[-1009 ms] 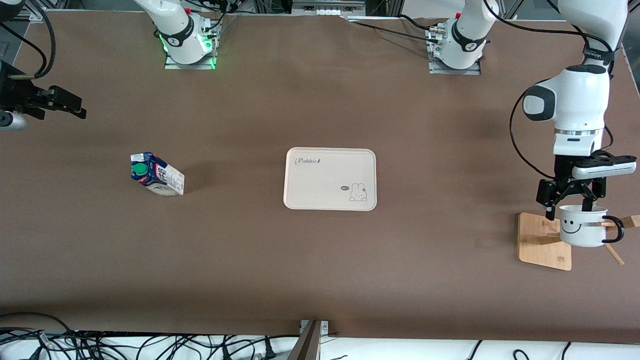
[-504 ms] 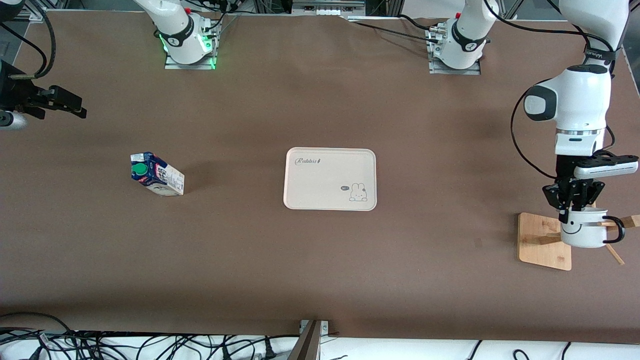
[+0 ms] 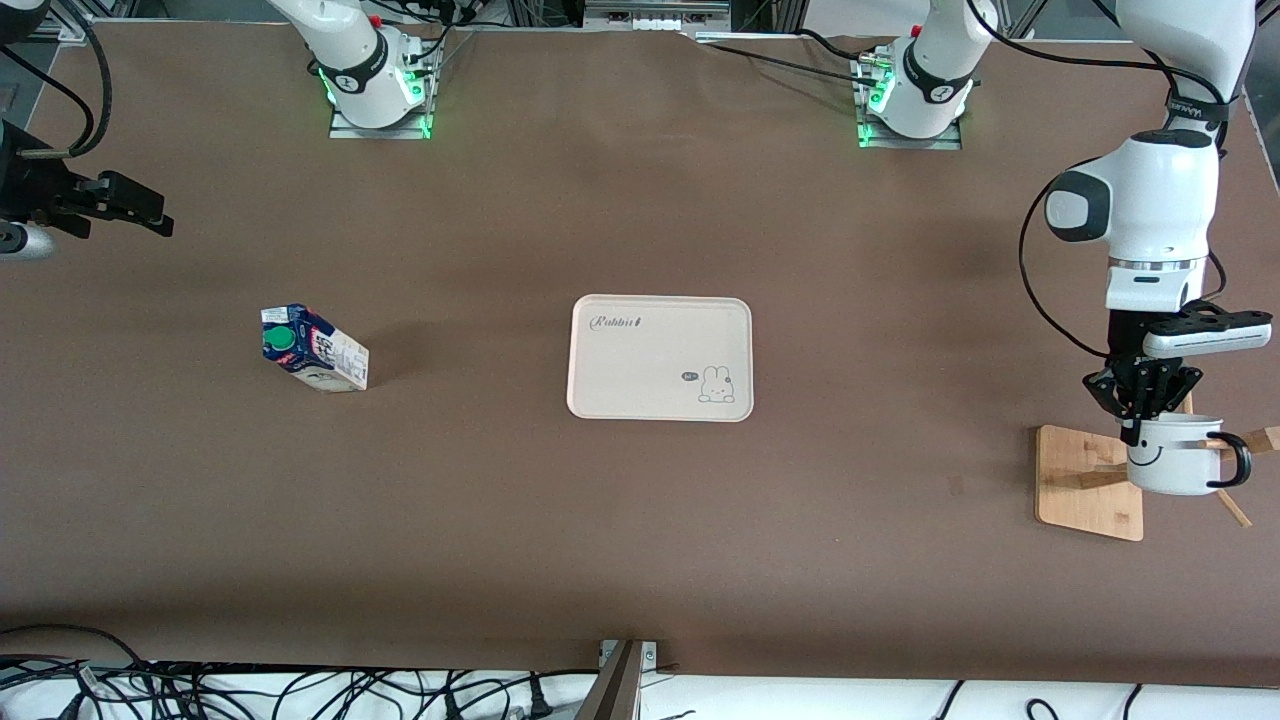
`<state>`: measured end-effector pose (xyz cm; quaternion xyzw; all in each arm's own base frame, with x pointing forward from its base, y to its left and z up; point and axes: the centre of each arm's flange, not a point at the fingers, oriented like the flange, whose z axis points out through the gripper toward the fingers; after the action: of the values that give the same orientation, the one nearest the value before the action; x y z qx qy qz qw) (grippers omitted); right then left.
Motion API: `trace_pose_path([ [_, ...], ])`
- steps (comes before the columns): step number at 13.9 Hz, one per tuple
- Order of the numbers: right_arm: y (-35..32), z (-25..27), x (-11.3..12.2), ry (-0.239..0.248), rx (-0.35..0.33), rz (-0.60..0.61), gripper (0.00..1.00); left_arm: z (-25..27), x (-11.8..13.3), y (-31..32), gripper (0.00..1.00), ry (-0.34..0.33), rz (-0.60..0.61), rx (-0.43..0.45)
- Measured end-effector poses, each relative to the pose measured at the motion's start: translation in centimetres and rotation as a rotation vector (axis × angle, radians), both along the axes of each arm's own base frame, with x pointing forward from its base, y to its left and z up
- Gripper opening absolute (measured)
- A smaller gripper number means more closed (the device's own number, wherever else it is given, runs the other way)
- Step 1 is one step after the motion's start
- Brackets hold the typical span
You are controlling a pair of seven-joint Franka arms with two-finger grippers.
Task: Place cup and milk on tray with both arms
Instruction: 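Lower the left gripper onto the mug rim and close it, then lift the white mug off the mug tree with the left gripper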
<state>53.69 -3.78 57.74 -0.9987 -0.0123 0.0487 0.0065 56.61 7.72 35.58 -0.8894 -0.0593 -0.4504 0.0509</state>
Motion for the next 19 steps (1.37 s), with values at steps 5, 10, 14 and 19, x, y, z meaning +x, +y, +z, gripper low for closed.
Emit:
trace_pose_path([
  [5,-0.1,0.0,0.0,0.002,0.000,-0.001,1.00,0.8,0.0,-0.4,0.07,-0.019,-0.006,0.000],
  [10,-0.1,0.0,0.0,0.003,0.000,-0.002,1.00,1.5,-0.3,-0.7,0.07,-0.021,-0.009,-0.007],
  [14,-0.1,-0.1,0.0,0.004,0.000,-0.002,1.00,1.5,-0.4,-1.5,0.07,-0.025,-0.002,-0.037],
  [19,-0.2,-0.2,0.0,0.006,0.000,-0.003,1.00,1.2,-0.6,-3.0,0.07,-0.023,0.000,-0.084],
])
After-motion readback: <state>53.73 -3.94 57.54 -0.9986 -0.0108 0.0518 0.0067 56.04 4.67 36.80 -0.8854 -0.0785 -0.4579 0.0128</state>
